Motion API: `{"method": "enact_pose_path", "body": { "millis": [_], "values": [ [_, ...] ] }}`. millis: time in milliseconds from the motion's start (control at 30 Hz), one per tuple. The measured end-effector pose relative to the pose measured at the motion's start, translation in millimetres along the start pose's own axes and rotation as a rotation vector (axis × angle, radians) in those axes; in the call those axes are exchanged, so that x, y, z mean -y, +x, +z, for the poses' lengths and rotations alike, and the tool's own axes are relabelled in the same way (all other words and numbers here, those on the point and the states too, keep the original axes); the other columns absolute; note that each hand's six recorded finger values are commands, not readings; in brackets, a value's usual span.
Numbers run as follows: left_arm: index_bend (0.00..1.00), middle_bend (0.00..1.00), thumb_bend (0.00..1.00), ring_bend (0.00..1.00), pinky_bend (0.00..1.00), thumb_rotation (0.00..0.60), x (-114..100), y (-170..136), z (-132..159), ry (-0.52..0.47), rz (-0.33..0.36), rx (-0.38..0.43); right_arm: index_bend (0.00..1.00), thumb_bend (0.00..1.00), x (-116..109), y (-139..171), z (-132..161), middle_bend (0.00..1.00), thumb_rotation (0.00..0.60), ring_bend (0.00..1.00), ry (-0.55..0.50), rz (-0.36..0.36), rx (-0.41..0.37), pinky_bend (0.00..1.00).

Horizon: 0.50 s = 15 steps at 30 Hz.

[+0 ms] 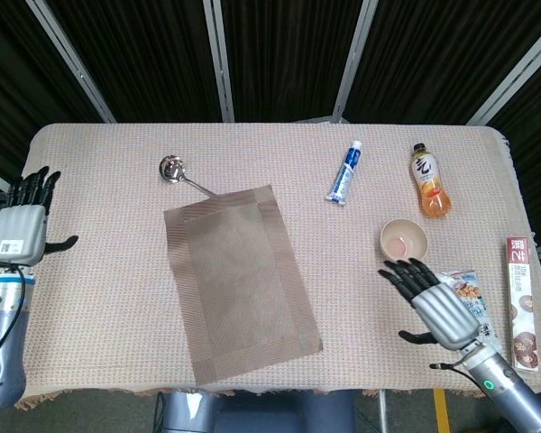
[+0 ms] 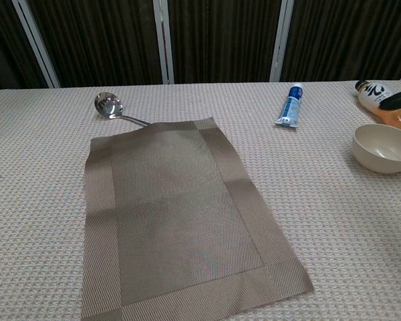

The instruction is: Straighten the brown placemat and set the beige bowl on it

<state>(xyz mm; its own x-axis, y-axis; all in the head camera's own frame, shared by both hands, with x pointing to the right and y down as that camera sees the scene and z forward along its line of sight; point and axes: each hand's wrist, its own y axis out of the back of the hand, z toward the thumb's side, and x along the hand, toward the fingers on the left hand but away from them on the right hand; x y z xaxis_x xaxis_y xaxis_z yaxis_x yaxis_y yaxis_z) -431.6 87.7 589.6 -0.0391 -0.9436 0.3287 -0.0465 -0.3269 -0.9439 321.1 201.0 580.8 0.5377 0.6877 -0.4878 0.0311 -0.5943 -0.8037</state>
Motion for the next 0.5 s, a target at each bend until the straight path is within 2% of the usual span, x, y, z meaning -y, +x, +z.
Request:
{"method": "enact_pose_path", "body": {
  "millis": [267,400,500],
  "values": [
    [0.0,0.0,0.0,0.0,0.0,0.6,-30,-57,-27,0.038,-0.016,-0.142,0.08,0.03,31,-35,51,0.0,0.6,0.0,0.129,0.083,-0.214,0.0],
    [0.0,0.0,0.0,0.0,0.0,0.6,-27,-64,-31,0.023,-0.028,-0.152,0.09,0.08,50,-46,79,0.0,0.6,0.0,0.174,0.117,-0.309,0.0],
    [0.0,0.0,0.0,0.0,0.0,0.6,-24,-65,-31,0.025,-0.033,-0.141,0.09,0.08,63,-53,93,0.0,0.6,0.0,0.197,0.136,-0.346,0.0]
  ]
}}
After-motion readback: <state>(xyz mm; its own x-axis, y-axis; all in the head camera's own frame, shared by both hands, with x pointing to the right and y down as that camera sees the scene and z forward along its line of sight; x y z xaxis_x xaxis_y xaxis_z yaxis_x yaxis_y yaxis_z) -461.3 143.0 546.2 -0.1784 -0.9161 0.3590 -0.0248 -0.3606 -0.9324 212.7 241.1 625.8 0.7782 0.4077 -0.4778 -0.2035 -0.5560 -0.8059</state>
